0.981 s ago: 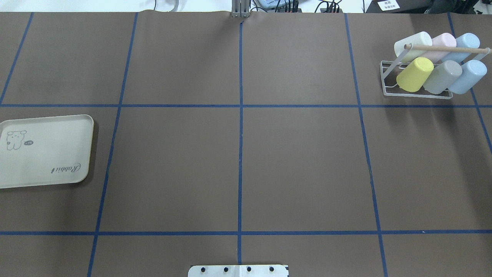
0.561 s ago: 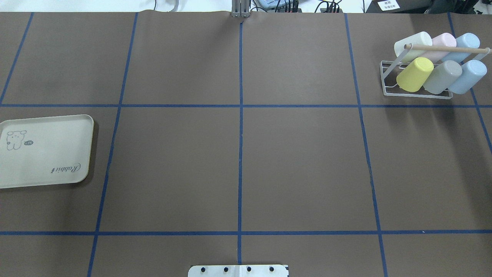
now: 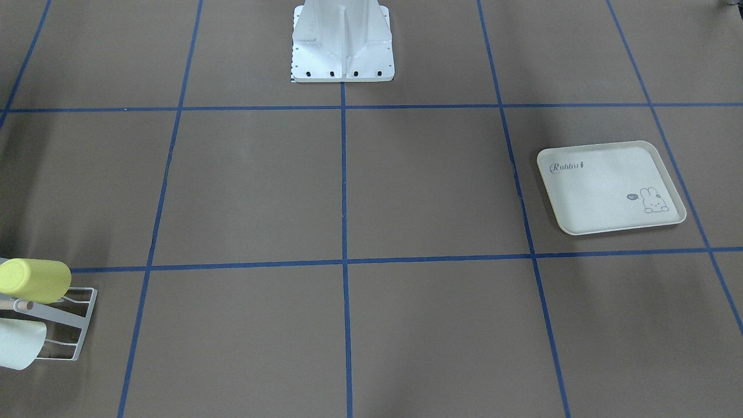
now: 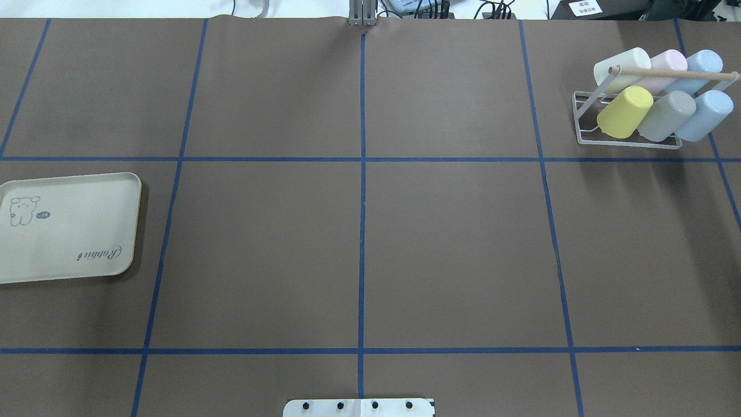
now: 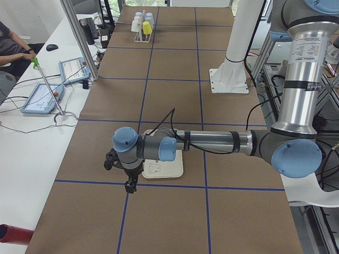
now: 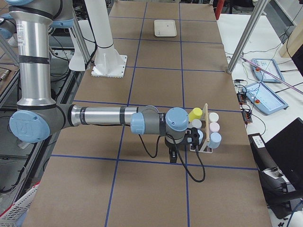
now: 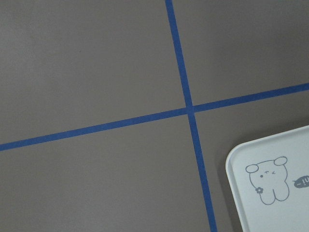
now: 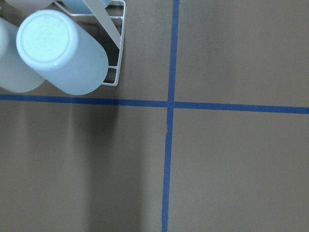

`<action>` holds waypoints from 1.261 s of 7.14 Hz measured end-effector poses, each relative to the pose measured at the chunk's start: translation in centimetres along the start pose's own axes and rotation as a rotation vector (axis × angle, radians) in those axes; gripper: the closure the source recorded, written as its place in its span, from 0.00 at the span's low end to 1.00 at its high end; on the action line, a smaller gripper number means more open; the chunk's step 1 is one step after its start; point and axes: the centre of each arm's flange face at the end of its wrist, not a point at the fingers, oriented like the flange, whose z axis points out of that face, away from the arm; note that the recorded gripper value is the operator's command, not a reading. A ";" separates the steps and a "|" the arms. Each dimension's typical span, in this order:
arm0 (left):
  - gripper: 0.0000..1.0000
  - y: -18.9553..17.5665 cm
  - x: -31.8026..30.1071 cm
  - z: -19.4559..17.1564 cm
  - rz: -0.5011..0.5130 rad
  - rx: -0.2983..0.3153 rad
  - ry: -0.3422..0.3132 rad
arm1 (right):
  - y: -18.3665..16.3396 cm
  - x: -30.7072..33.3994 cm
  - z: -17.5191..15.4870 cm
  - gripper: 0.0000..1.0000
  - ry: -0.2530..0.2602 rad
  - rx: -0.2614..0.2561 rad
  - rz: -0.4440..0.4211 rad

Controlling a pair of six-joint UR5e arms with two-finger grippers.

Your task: Transfer IKEA cup to right arm and place on rack

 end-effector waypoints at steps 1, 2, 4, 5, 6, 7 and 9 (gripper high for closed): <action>0.00 0.0 0.0 0.0 0.000 0.000 0.000 | 0.0 0.0 0.0 0.00 0.000 0.001 0.001; 0.00 -0.1 0.0 0.0 0.000 0.001 0.000 | 0.0 0.0 0.0 0.00 0.000 0.000 0.002; 0.00 -0.2 0.1 -0.2 -0.024 0.002 -0.003 | 0.1 0.1 0.1 0.01 0.001 0.000 0.003; 0.00 -0.4 0.3 -0.3 -0.075 0.006 -0.003 | 0.1 0.1 0.1 0.00 0.002 -0.001 0.003; 0.00 -0.6 0.4 -0.5 -0.115 0.009 -0.004 | 0.1 0.1 0.1 0.00 0.003 -0.001 0.004; 0.00 -0.7 0.4 -0.5 -0.133 0.010 -0.004 | 0.1 0.2 0.1 0.00 0.006 -0.001 0.004; 0.00 -0.8 0.5 -0.6 -0.140 0.012 -0.004 | 0.1 0.2 0.1 0.00 0.008 -0.001 0.004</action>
